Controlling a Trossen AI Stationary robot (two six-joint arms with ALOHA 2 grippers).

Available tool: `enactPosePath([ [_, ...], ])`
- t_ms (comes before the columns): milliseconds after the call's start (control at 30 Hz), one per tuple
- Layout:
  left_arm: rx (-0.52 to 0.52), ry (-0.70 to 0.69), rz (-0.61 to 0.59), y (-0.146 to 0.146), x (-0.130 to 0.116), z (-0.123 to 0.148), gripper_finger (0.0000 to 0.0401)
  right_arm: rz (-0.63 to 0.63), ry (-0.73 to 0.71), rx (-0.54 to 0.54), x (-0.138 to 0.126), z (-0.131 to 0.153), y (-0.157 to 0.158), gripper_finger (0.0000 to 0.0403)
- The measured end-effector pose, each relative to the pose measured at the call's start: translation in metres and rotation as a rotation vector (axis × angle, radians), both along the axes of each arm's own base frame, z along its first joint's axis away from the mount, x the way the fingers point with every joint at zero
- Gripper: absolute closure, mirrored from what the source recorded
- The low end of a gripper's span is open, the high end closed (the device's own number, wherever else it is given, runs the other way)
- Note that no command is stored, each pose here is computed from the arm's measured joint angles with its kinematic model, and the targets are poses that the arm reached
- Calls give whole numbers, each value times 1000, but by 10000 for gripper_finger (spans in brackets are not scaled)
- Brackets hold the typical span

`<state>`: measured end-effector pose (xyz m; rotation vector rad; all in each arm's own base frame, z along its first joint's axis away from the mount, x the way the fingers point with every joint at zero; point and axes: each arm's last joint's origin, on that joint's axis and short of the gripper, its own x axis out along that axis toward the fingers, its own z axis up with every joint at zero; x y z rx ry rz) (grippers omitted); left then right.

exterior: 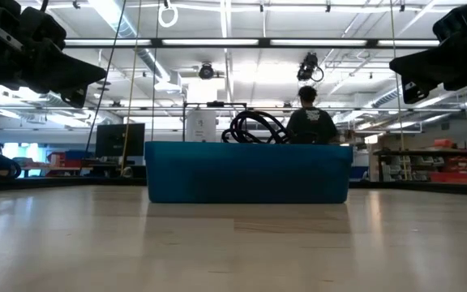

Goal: Pick and place USB-C Cables
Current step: Return to Home Position

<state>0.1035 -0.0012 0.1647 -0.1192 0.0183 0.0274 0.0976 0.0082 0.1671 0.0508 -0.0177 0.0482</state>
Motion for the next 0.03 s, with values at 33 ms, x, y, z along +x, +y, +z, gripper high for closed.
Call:
enactPosePath([
  [33,0,0,0,0,0,0,381,0,0,0,0,0,0,380],
])
